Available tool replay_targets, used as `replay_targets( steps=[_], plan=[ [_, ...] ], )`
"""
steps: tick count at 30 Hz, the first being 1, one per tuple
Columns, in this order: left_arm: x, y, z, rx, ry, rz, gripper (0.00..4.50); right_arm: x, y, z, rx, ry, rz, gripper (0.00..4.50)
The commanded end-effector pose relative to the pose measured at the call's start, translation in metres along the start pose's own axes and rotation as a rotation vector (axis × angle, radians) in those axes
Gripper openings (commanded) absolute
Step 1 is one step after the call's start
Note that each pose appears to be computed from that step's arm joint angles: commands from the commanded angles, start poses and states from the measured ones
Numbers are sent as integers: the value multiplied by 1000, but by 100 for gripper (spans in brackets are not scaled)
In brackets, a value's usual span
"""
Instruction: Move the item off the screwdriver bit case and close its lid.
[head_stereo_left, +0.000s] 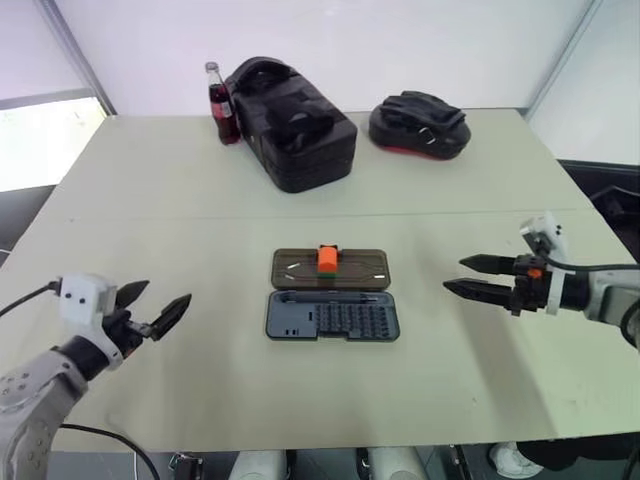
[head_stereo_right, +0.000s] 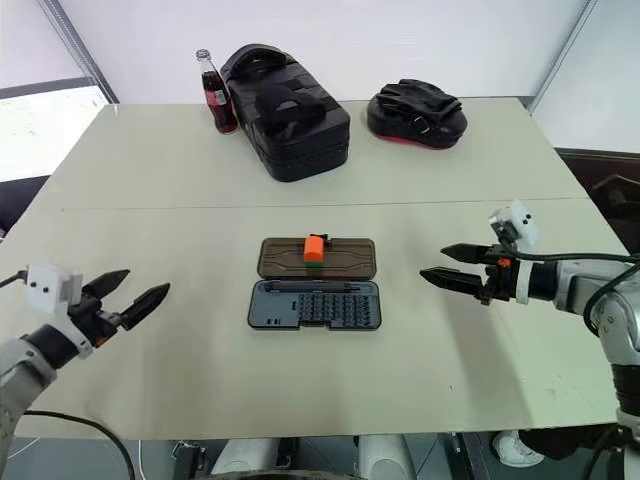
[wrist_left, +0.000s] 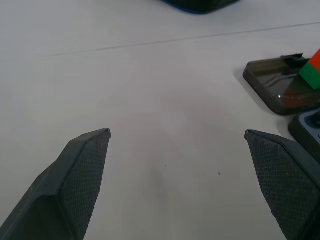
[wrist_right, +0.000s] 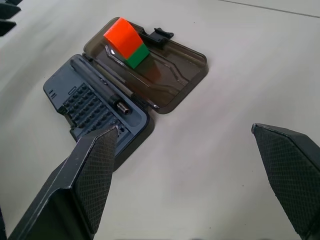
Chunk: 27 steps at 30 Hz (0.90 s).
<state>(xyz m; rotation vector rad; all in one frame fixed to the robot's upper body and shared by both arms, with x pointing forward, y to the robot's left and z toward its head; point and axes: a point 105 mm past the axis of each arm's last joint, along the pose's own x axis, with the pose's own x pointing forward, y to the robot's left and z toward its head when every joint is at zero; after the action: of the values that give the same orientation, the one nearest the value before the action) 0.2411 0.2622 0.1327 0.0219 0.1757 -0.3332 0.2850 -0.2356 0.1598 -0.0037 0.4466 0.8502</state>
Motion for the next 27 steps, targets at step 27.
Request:
replay_targets(
  steps=[27],
  plan=[
    [8, 5, 12, 43, -45, -10, 450, 6, 1, 8, -47, -62, -41, 444]
  ],
)
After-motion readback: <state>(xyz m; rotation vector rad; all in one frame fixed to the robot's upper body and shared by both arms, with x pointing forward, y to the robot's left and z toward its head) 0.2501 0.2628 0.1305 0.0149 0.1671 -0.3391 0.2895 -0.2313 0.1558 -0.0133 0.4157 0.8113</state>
